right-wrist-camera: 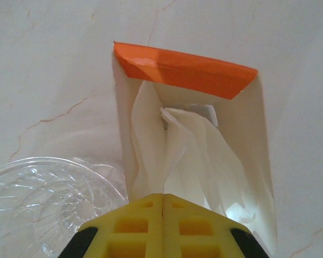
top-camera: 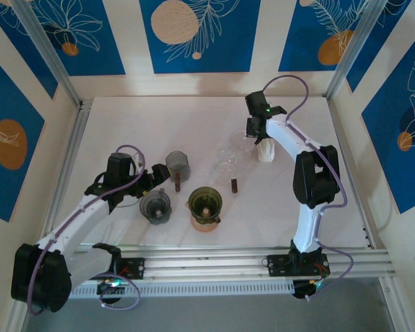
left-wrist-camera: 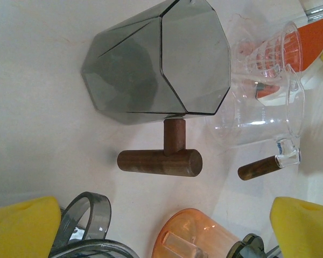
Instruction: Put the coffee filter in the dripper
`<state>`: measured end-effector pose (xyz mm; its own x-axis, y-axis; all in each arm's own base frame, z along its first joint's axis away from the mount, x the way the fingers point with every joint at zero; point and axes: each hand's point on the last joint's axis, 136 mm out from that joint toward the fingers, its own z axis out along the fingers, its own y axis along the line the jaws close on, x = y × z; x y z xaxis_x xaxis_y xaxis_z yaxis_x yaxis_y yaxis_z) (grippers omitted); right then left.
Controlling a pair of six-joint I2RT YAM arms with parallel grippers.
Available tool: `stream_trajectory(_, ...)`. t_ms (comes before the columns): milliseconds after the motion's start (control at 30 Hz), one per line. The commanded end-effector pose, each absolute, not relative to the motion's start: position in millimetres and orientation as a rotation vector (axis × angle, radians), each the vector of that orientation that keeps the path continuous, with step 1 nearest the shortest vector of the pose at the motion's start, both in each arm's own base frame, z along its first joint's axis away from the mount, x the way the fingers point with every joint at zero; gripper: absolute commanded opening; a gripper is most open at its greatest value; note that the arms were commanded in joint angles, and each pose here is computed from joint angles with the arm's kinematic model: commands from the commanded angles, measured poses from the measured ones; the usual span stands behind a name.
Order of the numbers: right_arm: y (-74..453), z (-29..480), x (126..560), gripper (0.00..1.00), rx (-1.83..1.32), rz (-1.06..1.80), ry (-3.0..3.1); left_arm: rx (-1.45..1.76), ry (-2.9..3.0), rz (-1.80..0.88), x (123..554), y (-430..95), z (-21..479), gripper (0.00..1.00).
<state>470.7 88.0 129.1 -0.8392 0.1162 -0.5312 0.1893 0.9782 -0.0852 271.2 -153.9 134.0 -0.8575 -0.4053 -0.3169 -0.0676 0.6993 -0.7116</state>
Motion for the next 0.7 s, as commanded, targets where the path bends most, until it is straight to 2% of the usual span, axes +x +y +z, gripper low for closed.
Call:
stream_trajectory(0, 82.4, 159.1, 468.1, 0.00, 0.208, -0.207, 2.499, -0.348, 2.446, -1.043, 270.6, -160.5, 137.4, 1.00)
stream_trajectory(367, 82.1, 181.2, 465.8, 0.00, 0.201, -0.186, 2.457, -0.349, 2.444, -1.050, 270.4, -161.3, 137.8, 1.00)
stream_trajectory(667, 84.0, 152.0, 462.3, 0.00, 0.215, -0.181, 2.527, -0.348, 2.444, -1.050, 268.6, -161.2, 138.5, 1.00)
